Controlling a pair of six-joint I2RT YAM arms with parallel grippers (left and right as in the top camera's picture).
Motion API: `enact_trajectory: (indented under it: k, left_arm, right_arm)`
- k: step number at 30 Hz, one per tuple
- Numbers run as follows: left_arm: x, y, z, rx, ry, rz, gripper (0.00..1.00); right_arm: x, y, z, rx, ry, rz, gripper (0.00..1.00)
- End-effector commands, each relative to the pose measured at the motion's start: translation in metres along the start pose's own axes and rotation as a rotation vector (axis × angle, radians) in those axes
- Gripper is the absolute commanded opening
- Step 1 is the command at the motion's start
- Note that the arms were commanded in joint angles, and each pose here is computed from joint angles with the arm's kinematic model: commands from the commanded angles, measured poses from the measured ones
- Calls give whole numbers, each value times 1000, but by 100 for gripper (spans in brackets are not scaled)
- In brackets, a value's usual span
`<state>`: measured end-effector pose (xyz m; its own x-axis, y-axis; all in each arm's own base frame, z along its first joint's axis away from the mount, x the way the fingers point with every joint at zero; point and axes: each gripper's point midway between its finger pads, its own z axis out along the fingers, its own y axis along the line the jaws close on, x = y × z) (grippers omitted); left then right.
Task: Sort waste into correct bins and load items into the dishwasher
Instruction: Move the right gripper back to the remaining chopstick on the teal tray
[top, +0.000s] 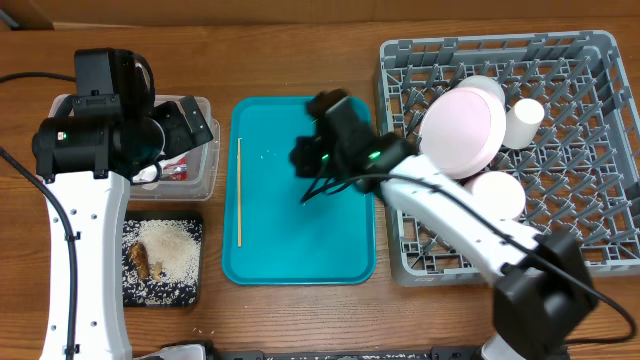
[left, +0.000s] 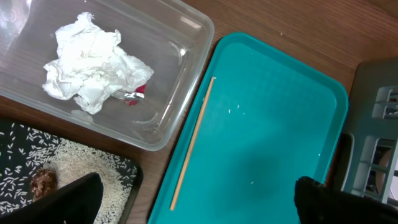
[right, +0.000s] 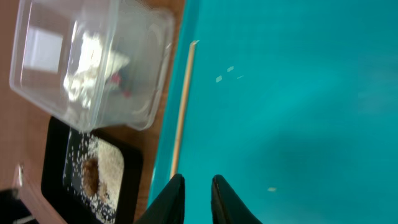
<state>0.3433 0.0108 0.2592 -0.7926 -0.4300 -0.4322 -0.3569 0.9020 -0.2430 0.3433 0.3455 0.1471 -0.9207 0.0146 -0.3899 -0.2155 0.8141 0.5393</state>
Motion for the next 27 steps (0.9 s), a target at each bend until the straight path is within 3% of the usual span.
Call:
enact_trajectory:
  k: [1, 10, 19, 23, 27]
  left_arm:
    - [-3, -2, -5, 7, -16, -3, 100]
    - [-3, -2, -5, 7, -16, -3, 100]
    - [-3, -2, -5, 7, -16, -3, 100]
    - [-3, -2, -5, 7, -16, -3, 100]
    - [-3, -2, -4, 7, -16, -3, 100]
  right_arm:
    - [20, 16, 26, 2, 15, -33, 17]
    - [51, 48, 66, -19, -1, -133, 18]
    - [59, 49, 91, -26, -11, -158, 19]
    - [60, 47, 100, -27, -12, -183, 4]
    - [66, 39, 111, -12, 3, -182, 4]
